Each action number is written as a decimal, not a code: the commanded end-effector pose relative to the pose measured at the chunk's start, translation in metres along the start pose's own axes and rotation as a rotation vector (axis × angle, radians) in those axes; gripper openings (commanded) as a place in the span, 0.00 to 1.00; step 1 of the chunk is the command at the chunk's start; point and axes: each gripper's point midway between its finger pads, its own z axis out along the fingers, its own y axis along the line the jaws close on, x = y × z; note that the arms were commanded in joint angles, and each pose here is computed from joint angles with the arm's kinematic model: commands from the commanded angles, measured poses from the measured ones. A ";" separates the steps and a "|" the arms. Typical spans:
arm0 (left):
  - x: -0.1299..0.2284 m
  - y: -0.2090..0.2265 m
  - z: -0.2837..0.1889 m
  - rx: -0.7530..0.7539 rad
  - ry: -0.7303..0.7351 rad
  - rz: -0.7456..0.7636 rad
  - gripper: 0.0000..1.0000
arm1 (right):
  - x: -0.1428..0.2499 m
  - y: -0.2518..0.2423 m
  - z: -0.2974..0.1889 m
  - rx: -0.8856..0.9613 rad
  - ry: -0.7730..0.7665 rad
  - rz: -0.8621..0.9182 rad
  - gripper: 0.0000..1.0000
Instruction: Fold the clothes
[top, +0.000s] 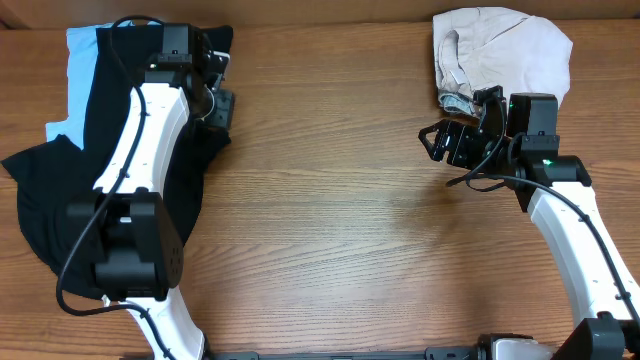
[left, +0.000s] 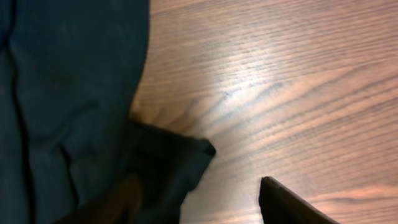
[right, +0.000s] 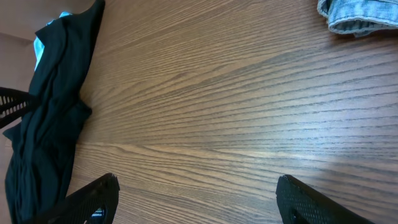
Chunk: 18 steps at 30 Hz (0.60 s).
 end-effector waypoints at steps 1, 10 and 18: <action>0.004 0.002 0.027 -0.004 0.033 -0.001 0.79 | -0.009 0.004 -0.003 0.000 -0.020 -0.012 0.85; 0.025 -0.001 0.081 0.017 0.122 0.054 0.81 | -0.009 0.004 -0.003 0.001 -0.019 -0.011 0.85; 0.033 -0.002 0.086 0.023 0.157 0.049 0.14 | -0.010 0.000 -0.003 0.025 -0.026 -0.011 0.85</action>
